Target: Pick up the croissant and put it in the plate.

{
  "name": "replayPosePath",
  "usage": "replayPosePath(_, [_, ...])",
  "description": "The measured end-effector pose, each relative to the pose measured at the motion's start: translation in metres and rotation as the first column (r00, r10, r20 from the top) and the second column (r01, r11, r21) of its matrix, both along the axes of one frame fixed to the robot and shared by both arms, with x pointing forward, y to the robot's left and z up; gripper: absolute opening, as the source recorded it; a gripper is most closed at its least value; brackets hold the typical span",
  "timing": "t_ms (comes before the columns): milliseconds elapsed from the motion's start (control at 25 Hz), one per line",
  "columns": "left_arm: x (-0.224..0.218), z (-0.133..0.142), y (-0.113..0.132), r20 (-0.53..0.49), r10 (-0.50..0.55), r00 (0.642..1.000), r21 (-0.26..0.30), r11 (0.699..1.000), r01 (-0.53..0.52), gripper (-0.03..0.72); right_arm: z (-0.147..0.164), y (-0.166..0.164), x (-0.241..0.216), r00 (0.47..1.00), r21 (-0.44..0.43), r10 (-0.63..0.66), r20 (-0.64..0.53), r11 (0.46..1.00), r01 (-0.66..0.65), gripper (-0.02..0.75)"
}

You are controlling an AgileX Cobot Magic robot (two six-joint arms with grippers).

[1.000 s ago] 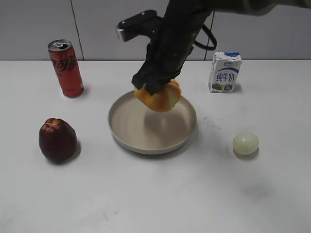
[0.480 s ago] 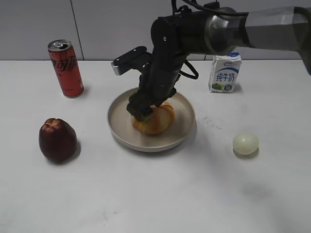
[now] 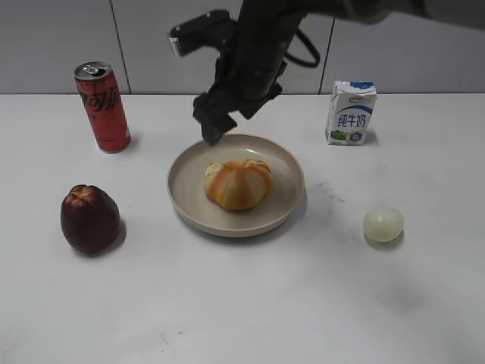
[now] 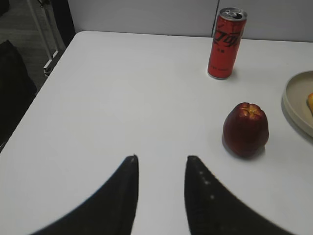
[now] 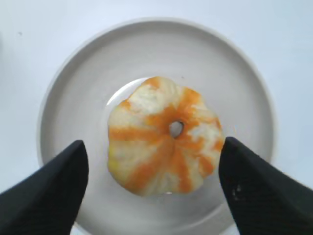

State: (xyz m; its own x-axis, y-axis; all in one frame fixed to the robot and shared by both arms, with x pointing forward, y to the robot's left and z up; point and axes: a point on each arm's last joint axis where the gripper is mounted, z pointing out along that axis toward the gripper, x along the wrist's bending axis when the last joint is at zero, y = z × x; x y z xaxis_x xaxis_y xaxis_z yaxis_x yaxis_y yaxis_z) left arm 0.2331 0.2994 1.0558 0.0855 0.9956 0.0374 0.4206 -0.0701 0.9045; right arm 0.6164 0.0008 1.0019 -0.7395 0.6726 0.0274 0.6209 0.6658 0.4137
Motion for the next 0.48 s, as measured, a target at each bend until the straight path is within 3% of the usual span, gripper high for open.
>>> replayPosePath(160, [0.000,0.000,0.000,0.000,0.000,1.000,0.000,1.000,0.000,0.239,0.047,-0.033,0.003,0.998,0.029,-0.062,0.027,0.998,0.061,0.636])
replayPosePath(480, [0.000,0.000,0.000,0.000,0.000,1.000,0.000,1.000,0.000,0.239,0.128,-0.148,0.012,0.937,0.102,-0.337,0.093,0.939,0.328,0.636])
